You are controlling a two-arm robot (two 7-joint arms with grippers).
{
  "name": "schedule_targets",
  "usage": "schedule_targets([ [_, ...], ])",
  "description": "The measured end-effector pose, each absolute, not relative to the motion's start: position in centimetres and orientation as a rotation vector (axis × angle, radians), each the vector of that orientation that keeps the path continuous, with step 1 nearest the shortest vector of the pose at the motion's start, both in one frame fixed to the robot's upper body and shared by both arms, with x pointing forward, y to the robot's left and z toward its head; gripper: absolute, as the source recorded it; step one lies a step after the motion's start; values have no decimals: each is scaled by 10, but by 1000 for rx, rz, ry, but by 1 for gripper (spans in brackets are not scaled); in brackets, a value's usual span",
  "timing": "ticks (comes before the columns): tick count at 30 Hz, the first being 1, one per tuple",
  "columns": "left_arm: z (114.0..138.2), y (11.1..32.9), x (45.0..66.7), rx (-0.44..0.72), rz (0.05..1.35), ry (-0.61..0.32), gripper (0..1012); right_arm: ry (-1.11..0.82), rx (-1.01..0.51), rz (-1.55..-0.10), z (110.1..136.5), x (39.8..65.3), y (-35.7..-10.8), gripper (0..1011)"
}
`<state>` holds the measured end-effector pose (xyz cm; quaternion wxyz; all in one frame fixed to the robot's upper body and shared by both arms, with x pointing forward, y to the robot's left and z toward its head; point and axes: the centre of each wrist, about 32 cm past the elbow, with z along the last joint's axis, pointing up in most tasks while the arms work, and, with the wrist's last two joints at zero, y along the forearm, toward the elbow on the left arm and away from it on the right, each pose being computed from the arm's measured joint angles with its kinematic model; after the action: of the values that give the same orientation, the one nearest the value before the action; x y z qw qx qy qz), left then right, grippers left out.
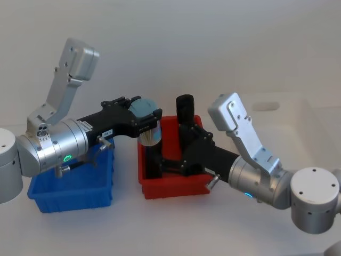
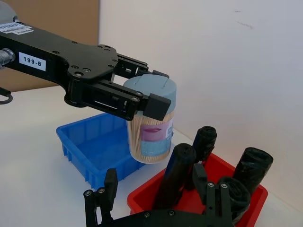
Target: Pick the cotton swabs from the blue box and place them into the white box.
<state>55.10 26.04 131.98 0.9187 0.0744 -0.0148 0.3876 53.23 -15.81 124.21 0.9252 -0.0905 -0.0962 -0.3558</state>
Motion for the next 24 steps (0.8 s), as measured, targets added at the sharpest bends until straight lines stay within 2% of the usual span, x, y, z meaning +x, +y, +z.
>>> schedule_targets([
  [24, 1320, 260, 551, 153, 797, -30, 669, -229, -181, -733, 1242, 552, -119, 1001],
])
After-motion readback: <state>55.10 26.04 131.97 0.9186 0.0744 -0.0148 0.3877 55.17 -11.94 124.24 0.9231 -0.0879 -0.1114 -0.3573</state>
